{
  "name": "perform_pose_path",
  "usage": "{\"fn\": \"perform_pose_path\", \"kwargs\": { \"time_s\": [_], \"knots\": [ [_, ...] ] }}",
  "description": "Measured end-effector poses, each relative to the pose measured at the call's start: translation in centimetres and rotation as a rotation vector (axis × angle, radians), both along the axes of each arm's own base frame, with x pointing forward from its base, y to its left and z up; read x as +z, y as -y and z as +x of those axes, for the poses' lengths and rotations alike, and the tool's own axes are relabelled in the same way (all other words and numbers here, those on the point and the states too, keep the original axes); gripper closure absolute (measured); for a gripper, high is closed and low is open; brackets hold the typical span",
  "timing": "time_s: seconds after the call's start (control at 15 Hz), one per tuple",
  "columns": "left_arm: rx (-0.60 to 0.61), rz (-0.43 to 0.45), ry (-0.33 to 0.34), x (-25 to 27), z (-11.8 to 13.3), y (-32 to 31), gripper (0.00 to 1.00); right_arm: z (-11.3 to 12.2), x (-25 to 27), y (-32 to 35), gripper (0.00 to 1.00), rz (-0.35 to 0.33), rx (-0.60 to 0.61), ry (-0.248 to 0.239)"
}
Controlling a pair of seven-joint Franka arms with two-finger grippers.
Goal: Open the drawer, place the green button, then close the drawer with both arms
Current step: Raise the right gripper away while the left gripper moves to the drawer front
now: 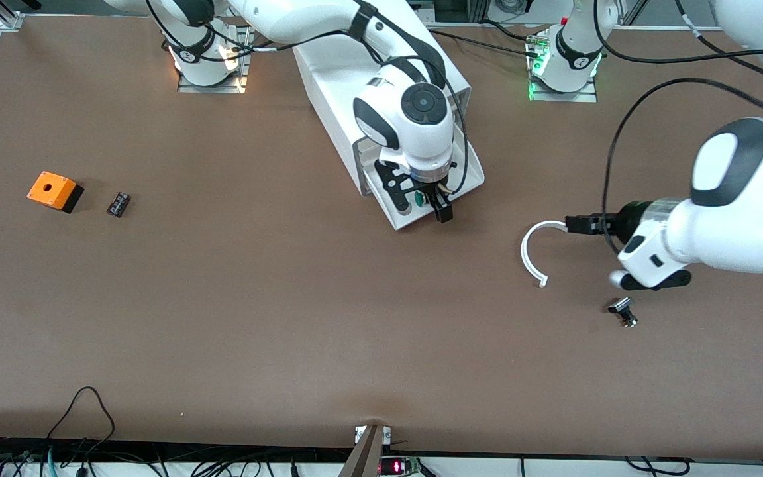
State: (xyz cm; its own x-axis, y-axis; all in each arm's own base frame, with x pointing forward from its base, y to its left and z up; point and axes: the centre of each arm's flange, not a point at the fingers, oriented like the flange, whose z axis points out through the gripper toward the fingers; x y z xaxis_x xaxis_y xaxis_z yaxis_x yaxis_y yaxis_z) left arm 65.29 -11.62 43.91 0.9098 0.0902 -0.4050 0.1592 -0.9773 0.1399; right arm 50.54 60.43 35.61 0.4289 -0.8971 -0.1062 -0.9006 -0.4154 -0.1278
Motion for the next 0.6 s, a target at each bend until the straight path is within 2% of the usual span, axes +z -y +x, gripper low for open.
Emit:
{"fn": "perform_pose_path", "kwargs": {
  "time_s": [0.13,0.33,0.47,0.6],
  "knots": [
    [0.044,0.019,0.016,-1.7,0.0,1.9,0.00,2.1,3.5,2.5,0.00,0.009,-0.008,0.016],
    [0.105,0.046,0.069,-4.8,-0.4,5.1,0.01,5.2,6.6,7.1,0.00,-0.021,0.003,0.004],
    [0.142,0.061,0.117,-7.5,-1.2,7.2,0.02,7.3,7.9,10.6,0.00,-0.037,0.052,-0.017],
    [0.189,0.080,0.137,-10.1,-3.2,9.9,0.04,9.8,9.3,14.8,0.00,-0.016,0.106,-0.046]
  ]
}}
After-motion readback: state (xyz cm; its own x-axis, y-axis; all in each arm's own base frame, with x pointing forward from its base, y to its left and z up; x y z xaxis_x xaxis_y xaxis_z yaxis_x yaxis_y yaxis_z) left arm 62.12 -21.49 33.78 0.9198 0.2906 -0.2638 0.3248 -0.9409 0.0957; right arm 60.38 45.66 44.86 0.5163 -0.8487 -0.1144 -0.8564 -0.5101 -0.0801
